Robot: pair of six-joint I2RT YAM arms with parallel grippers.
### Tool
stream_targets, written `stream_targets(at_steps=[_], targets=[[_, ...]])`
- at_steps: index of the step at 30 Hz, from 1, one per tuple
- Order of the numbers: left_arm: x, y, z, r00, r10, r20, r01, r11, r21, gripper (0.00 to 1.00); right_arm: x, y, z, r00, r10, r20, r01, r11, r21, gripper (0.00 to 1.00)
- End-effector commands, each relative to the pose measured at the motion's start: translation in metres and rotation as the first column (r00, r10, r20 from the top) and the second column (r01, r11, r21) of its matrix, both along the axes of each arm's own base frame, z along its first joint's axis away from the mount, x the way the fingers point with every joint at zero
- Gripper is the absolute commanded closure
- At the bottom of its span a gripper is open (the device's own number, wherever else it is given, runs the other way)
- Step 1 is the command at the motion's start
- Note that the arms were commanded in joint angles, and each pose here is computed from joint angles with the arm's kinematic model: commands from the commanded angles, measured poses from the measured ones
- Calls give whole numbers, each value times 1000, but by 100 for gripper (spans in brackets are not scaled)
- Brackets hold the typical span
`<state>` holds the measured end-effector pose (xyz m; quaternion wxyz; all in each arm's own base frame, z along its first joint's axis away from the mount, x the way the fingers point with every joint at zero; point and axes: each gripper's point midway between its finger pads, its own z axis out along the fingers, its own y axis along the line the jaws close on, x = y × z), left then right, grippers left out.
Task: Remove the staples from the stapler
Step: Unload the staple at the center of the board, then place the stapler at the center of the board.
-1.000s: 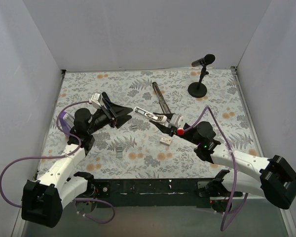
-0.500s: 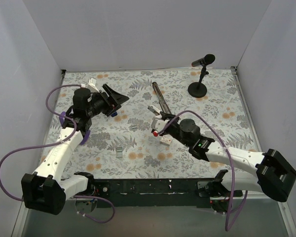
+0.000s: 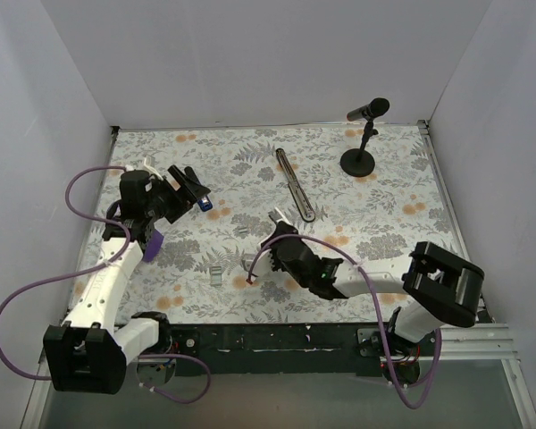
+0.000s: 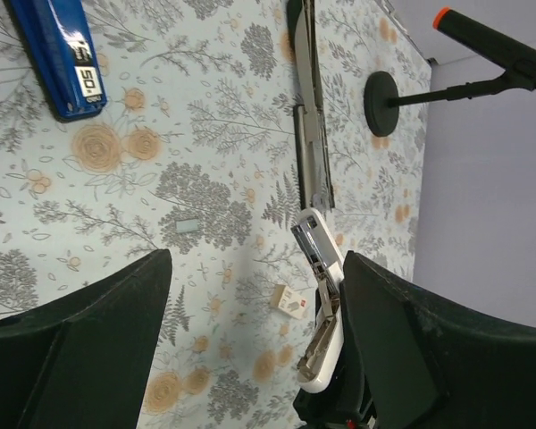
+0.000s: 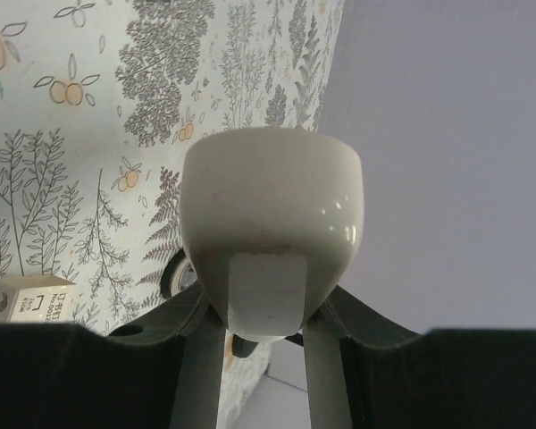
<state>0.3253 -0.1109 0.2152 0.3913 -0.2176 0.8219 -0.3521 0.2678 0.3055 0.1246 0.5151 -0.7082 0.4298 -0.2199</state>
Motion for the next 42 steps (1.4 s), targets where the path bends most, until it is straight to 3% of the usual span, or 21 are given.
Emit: stream_targets(at_steps=[1,5,8,15,19,22,28,31,34,38,42], targets=[[-4,25,1,995,59,74,-69,988,139,22,3,14,32,977,26,212,12,984,-176,99],[-8,35,4,990,87,116,-107,977,186,22,-10,25,8,980,116,160,-49,927,-373,99],[-11,34,0,989,80,121,-102,977,185,22,-13,31,7,986,128,109,-73,910,-409,99],[-14,34,-7,990,79,120,-101,977,187,22,-17,31,5,968,211,138,-119,865,-488,99],[-16,33,-12,990,78,116,-98,979,179,22,-33,36,-29,956,287,51,-217,818,-532,99],[-19,33,-15,991,76,110,-95,979,180,22,-26,27,-36,969,226,102,-128,809,-574,99],[-23,37,-19,988,91,125,-114,975,192,21,-9,24,-6,977,164,139,-65,843,-535,99],[-22,36,-19,989,87,121,-109,977,184,21,-16,24,-19,975,201,92,-118,825,-553,99],[-23,37,-20,989,89,120,-112,975,192,21,-19,21,-25,976,179,121,-81,822,-563,99],[-25,38,-19,987,93,128,-117,974,196,21,0,30,14,982,57,179,24,909,-417,99],[-25,37,-19,988,91,126,-115,974,193,21,10,33,51,994,-57,93,75,977,-200,99]])
